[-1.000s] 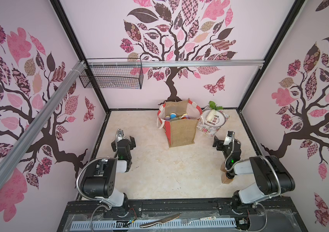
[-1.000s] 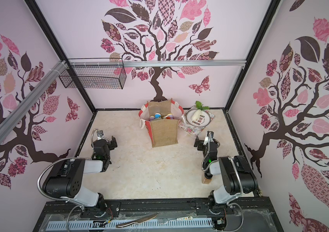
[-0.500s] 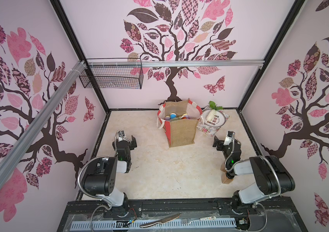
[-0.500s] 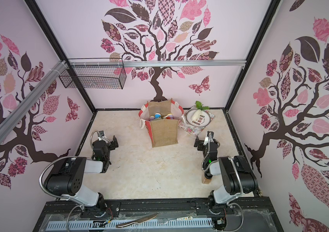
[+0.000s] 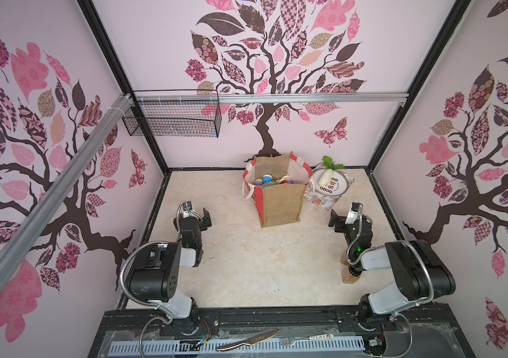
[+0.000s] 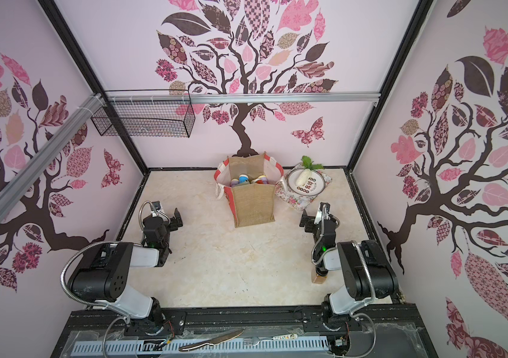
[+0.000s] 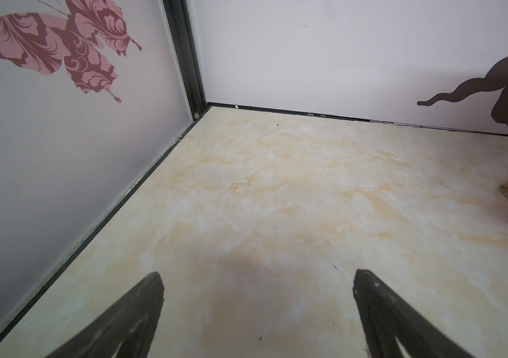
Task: Put the flashlights into the tote bags
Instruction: Reset both arms
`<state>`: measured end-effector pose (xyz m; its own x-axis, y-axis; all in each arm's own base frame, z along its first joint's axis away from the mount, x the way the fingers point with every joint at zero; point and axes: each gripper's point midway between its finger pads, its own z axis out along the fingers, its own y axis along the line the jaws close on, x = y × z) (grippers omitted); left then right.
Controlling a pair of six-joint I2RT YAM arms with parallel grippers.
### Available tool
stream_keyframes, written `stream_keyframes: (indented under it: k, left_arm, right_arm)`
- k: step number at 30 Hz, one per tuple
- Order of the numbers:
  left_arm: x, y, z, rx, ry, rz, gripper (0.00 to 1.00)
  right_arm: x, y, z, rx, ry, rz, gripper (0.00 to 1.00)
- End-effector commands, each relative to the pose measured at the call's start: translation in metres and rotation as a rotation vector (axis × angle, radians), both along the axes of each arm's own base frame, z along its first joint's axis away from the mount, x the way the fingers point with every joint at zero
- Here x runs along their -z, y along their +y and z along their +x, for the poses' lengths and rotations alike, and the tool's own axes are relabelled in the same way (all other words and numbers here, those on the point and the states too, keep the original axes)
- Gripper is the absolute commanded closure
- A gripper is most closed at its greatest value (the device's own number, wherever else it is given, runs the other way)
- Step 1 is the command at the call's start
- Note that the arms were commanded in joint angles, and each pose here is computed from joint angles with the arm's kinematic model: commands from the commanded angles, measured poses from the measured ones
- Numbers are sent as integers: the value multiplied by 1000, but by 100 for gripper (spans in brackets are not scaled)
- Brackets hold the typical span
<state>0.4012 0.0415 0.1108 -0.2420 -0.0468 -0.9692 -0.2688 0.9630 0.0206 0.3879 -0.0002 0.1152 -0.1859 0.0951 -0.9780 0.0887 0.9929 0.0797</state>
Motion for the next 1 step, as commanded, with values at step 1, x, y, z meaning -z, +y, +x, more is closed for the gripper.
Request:
stream_keyframes:
  k: [1]
  left_arm:
    - [4, 1, -5, -2, 0, -1, 2]
  right_arm:
    - [4, -2, -1, 0, 8, -10, 0]
